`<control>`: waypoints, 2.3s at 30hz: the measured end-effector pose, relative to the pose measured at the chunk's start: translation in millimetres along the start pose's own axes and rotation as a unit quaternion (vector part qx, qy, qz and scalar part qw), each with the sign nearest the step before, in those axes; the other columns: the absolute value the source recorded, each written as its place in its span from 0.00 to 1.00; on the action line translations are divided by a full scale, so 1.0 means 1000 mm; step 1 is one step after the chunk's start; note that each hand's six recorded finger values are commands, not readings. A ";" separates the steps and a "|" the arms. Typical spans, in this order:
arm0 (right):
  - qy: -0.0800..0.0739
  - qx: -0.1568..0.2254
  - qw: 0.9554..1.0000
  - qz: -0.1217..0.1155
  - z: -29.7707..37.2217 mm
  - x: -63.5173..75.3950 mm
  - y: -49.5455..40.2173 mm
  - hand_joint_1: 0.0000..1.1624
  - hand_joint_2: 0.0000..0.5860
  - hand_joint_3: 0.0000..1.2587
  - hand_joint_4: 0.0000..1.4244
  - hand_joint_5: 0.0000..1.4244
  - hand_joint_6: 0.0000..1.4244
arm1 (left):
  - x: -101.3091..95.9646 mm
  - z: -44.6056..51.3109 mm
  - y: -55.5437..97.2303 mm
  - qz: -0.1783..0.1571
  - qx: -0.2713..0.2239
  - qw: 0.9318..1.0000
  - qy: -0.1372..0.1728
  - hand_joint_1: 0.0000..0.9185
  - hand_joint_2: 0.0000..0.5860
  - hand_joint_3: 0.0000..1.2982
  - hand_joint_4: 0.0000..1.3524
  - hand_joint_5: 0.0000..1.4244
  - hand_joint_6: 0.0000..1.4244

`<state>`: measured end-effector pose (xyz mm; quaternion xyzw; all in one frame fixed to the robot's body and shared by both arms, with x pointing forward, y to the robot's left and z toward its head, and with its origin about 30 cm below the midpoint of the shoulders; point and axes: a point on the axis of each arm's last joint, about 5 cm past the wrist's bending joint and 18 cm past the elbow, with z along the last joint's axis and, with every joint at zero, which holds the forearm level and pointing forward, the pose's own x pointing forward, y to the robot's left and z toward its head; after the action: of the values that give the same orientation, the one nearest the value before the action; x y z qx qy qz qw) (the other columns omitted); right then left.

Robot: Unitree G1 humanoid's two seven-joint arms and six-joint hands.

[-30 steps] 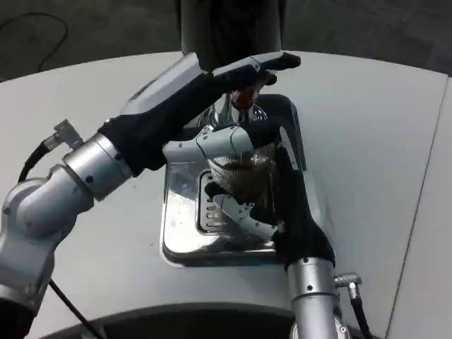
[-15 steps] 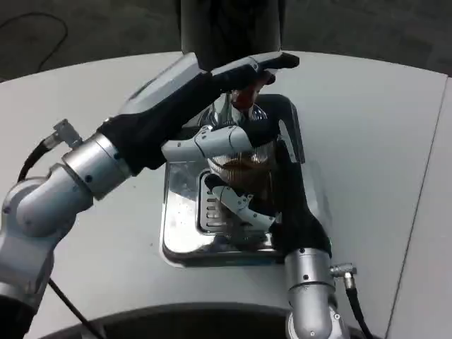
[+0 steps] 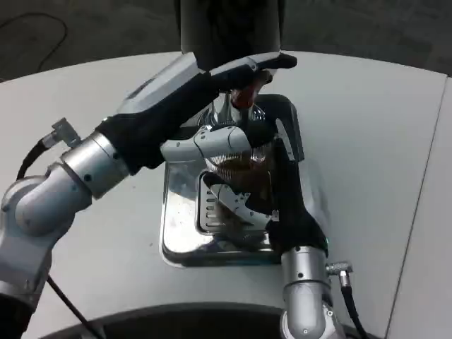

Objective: Grasp the cup under the faucet to collect the drink, then remove the cup.

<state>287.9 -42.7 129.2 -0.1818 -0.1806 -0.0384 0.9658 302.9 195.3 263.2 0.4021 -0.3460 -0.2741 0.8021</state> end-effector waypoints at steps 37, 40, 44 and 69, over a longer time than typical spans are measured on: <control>-0.019 -0.005 1.000 -0.016 0.0062 -0.001 0.0072 0.77 0.20 0.60 0.57 0.72 0.73 | -0.039 -0.0221 -0.008 0.070 -0.359 0.930 0.045 0.00 0.18 0.13 0.00 0.05 0.01; -0.021 -0.002 1.000 -0.016 0.0064 -0.005 0.0076 0.77 0.20 0.61 0.57 0.72 0.73 | -0.043 -0.0221 -0.011 0.063 -0.357 0.931 0.050 0.00 0.18 0.13 0.00 0.05 0.01; -0.020 0.001 1.000 -0.015 0.0068 -0.010 0.0082 0.78 0.18 0.61 0.57 0.72 0.73 | -0.045 -0.0187 -0.010 0.060 -0.346 0.936 0.039 0.00 0.18 0.13 0.00 0.05 0.01; -0.029 0.018 0.999 0.012 0.0148 -0.039 0.0123 0.78 0.17 0.62 0.57 0.73 0.75 | -0.106 0.0129 -0.002 0.118 -0.263 0.957 0.041 0.00 0.18 0.12 0.00 0.05 0.01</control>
<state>247.9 -25.5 123.6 -0.1678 -0.2067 -0.0184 0.9637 228.0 264.6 232.1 0.1443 -0.2734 -0.2417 0.9198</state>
